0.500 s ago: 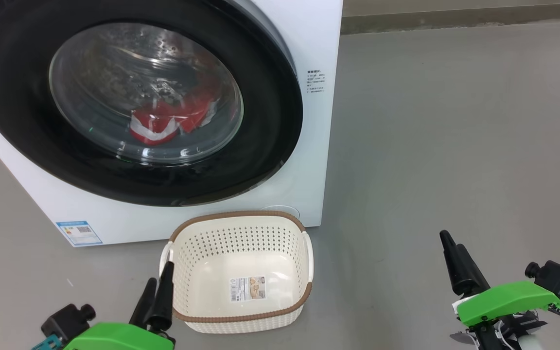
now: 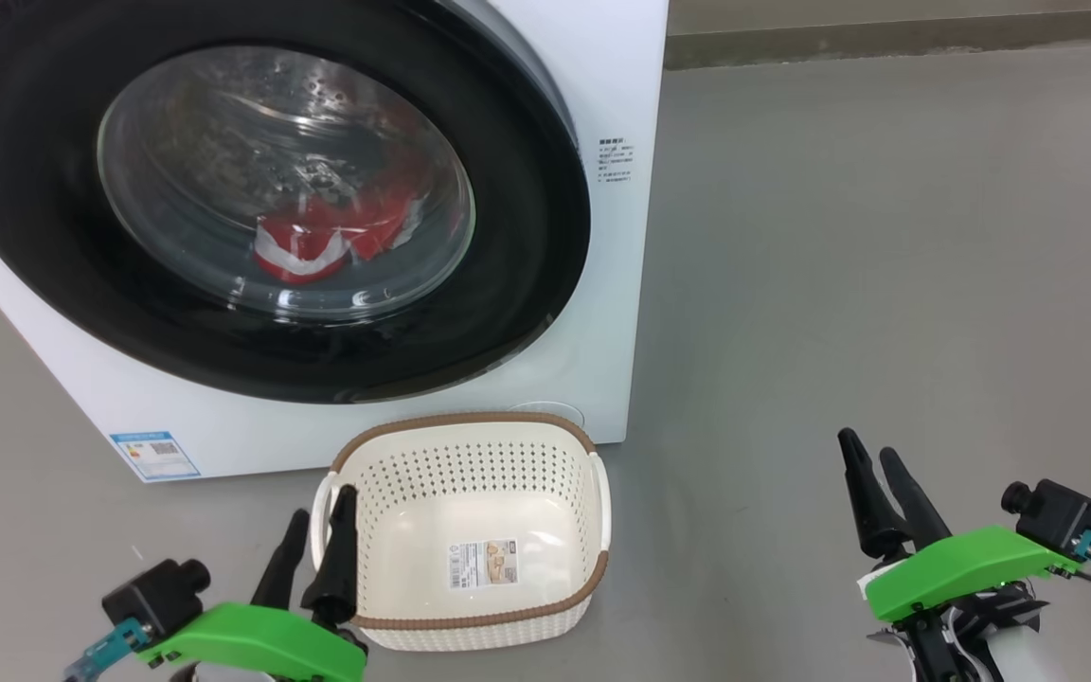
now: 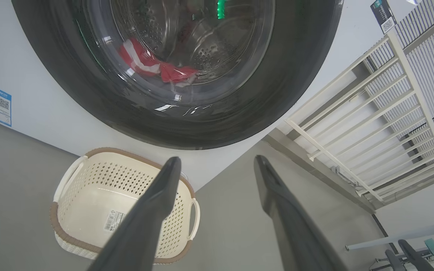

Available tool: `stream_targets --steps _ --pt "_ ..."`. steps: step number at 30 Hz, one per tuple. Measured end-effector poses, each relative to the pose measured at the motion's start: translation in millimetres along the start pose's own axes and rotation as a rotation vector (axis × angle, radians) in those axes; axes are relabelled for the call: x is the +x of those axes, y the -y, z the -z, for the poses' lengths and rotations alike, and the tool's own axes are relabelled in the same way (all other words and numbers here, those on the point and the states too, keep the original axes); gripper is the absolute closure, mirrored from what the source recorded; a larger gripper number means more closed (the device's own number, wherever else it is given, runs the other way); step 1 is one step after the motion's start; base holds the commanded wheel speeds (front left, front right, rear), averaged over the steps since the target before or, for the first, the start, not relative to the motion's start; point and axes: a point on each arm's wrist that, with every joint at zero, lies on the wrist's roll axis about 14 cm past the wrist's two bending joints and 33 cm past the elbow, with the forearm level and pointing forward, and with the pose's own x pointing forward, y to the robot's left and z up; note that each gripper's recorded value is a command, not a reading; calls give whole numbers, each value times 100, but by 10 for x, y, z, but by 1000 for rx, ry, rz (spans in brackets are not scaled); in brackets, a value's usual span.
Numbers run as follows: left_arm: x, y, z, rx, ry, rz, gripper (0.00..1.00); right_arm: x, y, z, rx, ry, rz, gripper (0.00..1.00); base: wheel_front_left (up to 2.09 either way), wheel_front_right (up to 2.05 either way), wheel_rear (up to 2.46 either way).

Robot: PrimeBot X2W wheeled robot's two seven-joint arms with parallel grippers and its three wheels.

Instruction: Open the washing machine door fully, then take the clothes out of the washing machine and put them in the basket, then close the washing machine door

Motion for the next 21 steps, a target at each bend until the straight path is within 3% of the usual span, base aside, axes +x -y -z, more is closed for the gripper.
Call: stream_targets --steps 21 --pt "120 255 -82 273 59 76 0 140 -188 30 -256 0 -71 0 0 0 0"
